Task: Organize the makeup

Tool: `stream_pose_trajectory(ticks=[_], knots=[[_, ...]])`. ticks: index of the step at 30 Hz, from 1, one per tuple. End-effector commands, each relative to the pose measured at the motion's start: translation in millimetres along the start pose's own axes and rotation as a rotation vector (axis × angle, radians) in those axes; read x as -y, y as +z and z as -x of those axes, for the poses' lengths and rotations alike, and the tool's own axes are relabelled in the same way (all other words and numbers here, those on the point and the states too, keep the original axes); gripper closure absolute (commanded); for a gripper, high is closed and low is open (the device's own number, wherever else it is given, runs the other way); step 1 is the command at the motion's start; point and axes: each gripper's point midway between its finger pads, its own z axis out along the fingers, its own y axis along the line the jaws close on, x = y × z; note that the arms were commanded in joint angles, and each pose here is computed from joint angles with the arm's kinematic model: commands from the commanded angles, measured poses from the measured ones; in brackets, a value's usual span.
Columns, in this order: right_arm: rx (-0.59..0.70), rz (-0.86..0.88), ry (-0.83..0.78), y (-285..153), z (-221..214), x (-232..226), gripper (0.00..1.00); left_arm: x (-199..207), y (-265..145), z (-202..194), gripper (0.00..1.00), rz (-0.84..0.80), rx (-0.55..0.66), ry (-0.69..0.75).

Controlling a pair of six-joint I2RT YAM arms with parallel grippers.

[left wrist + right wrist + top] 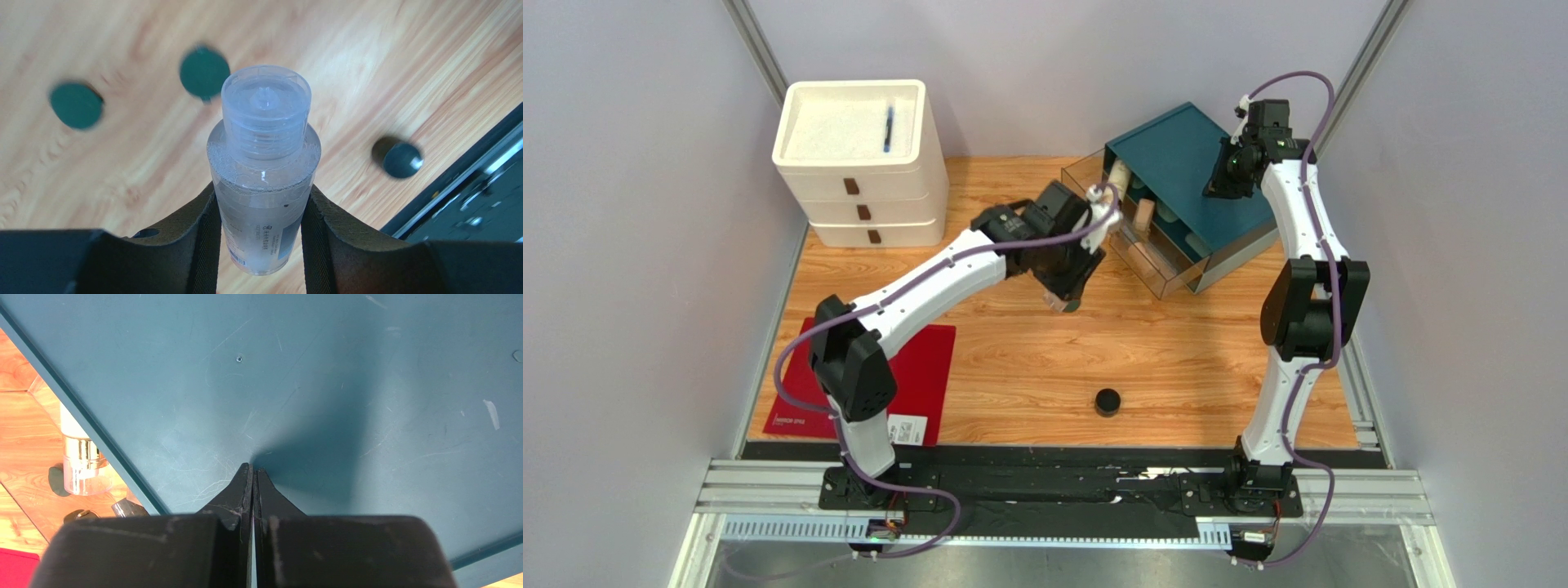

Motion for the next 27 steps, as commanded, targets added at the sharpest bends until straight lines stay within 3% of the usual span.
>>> stream_pose_trajectory(ticks=[1, 11, 19, 27], knots=[[-0.208, -0.075, 0.021, 18, -60, 22, 1.0, 13, -43, 75, 1.0, -0.149, 0.233, -0.131], [-0.206, -0.08, 0.019, 18, -60, 24, 1.0, 43, -36, 195, 1.0, -0.452, 0.516, -0.429], [-0.204, -0.08, 0.028, 17, -58, 26, 1.0, 54, -14, 231, 1.0, -0.612, 0.567, -0.615], [-0.202, -0.079, 0.045, 16, -57, 31, 1.0, 42, 15, 241, 1.0, -0.567, 0.569, -0.673]])
